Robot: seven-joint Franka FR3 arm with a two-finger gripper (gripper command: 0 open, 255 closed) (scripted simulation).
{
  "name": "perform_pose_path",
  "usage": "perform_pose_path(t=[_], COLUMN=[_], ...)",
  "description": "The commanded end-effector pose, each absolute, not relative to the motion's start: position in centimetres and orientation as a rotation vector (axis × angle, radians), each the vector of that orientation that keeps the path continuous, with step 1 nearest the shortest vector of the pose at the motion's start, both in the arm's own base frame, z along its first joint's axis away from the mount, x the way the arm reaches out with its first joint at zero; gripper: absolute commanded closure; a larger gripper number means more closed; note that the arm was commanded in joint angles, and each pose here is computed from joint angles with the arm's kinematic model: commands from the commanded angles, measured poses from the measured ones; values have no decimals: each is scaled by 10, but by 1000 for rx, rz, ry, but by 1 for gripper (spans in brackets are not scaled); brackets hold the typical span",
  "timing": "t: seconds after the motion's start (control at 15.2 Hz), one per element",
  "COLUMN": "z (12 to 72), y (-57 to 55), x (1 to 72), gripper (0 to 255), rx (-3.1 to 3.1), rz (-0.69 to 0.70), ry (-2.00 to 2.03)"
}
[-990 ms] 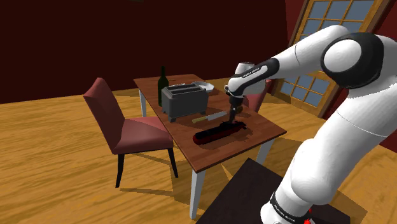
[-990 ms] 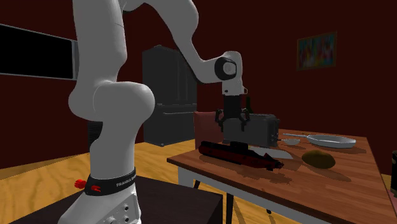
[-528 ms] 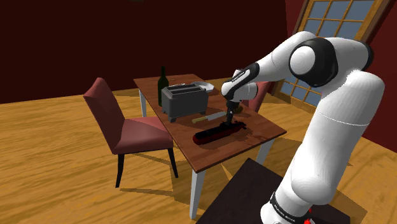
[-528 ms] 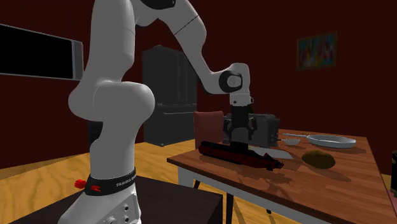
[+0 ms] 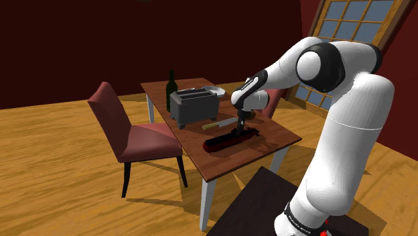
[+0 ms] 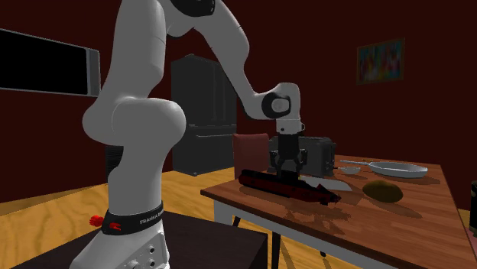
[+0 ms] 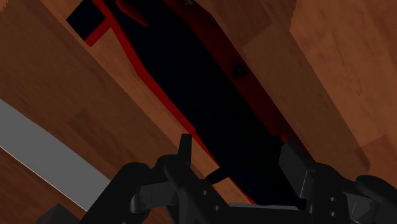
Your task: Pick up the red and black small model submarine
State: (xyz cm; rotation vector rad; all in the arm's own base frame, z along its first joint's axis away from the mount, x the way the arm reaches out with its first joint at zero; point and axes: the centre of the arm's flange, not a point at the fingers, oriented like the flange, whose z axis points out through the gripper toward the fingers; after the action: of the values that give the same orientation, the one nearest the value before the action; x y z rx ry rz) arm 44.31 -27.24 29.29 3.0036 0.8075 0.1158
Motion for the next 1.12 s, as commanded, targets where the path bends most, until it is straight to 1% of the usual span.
perform_pose_path(t=[0.0, 0.4, 1.06], z=[292, 292, 345], y=[-273, -272, -272], x=[443, 442, 442], gripper=[255, 255, 255], rx=[3004, 3004, 3004], rz=[113, 113, 113], ry=[806, 806, 806])
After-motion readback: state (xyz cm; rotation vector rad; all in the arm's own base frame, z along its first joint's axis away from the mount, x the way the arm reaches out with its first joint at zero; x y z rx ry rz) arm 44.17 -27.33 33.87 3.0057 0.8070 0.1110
